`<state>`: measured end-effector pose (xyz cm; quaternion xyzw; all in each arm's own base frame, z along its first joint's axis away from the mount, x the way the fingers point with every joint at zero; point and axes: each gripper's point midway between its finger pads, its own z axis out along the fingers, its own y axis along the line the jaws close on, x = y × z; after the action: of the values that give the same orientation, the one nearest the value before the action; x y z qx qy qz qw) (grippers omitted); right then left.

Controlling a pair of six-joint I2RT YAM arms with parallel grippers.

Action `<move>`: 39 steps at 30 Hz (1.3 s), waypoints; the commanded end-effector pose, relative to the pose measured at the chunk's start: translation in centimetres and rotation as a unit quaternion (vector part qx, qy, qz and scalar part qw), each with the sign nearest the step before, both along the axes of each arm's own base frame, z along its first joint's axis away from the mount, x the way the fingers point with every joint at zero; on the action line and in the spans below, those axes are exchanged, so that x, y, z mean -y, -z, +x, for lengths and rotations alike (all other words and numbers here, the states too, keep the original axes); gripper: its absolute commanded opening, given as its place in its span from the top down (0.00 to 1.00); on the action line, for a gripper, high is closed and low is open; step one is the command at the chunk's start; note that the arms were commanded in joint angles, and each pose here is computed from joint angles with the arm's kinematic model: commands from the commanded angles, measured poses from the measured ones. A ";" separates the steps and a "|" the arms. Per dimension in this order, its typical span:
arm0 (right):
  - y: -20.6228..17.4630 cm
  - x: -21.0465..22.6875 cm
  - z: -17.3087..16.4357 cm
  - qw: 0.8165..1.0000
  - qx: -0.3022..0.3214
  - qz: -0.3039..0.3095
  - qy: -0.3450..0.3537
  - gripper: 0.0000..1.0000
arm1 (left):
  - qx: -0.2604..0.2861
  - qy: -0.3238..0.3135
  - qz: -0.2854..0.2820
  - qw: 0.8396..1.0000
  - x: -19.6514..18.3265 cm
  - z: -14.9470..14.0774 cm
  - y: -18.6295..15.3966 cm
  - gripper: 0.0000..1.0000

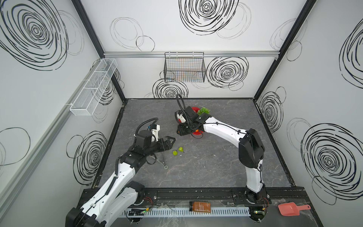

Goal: Arrange fruit in a fruit bowl
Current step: Place the fruit in the fruit bowl.

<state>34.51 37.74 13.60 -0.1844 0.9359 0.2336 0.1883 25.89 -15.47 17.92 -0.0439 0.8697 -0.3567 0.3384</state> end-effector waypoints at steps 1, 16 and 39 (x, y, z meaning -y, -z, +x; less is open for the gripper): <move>-2.1 2.2 0.7 0.999 0.023 0.015 0.029 0.62 | 0.044 -0.004 -0.011 0.999 0.9 1.2 -2.6 0.04; -1.7 11.6 1.6 0.994 0.014 0.010 0.106 0.62 | 0.043 0.051 -0.008 0.998 7.0 1.3 -1.9 0.04; 3.4 14.0 3.6 0.991 -0.021 -0.031 0.131 0.62 | 0.030 0.070 0.002 0.997 9.9 1.9 -0.2 0.04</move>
<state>37.41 22.74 10.31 -0.0469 0.9644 0.1795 0.1885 26.60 -25.31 16.14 0.0346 0.8783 -0.3652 0.3068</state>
